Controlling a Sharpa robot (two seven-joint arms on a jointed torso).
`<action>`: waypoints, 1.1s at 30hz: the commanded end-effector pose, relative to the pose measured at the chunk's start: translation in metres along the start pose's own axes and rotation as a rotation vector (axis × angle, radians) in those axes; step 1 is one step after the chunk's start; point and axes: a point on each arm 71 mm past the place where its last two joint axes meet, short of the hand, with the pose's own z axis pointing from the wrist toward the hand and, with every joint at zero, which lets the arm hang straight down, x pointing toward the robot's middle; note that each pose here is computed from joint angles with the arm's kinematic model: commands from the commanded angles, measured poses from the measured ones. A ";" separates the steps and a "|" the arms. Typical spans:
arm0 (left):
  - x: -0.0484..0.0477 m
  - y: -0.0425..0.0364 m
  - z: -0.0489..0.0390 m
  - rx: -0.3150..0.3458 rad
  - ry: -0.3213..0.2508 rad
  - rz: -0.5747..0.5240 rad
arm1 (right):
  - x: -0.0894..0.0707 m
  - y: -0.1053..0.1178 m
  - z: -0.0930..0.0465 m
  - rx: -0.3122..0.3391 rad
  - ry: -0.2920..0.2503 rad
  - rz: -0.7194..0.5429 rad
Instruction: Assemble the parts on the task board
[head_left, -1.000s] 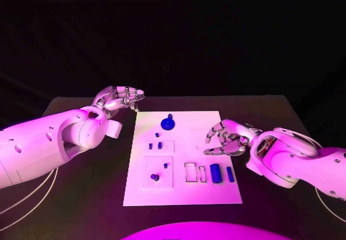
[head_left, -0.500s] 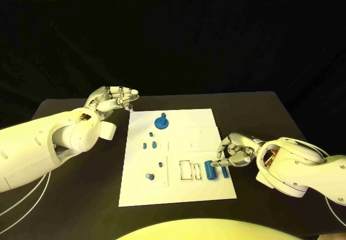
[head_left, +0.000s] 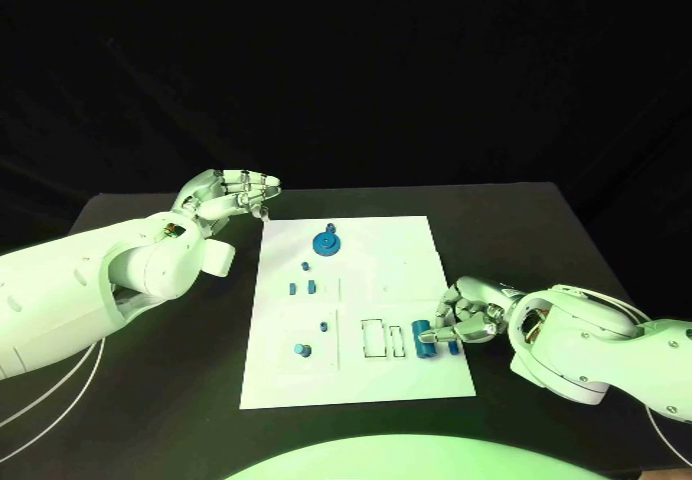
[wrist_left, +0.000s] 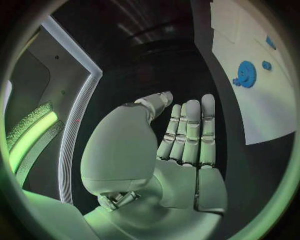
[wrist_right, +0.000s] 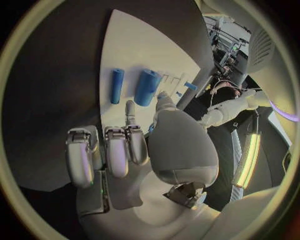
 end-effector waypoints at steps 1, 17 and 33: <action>0.0030 -0.0014 0.0003 0.013 0.021 -0.006 | 0.005 0.001 0.002 0.007 0.020 -0.024; 0.0029 -0.0011 0.0003 0.010 0.022 -0.005 | 0.022 0.003 0.011 0.020 0.080 -0.055; 0.0017 -0.0007 0.0003 0.007 0.019 -0.004 | 0.014 0.006 0.007 0.011 -0.024 0.123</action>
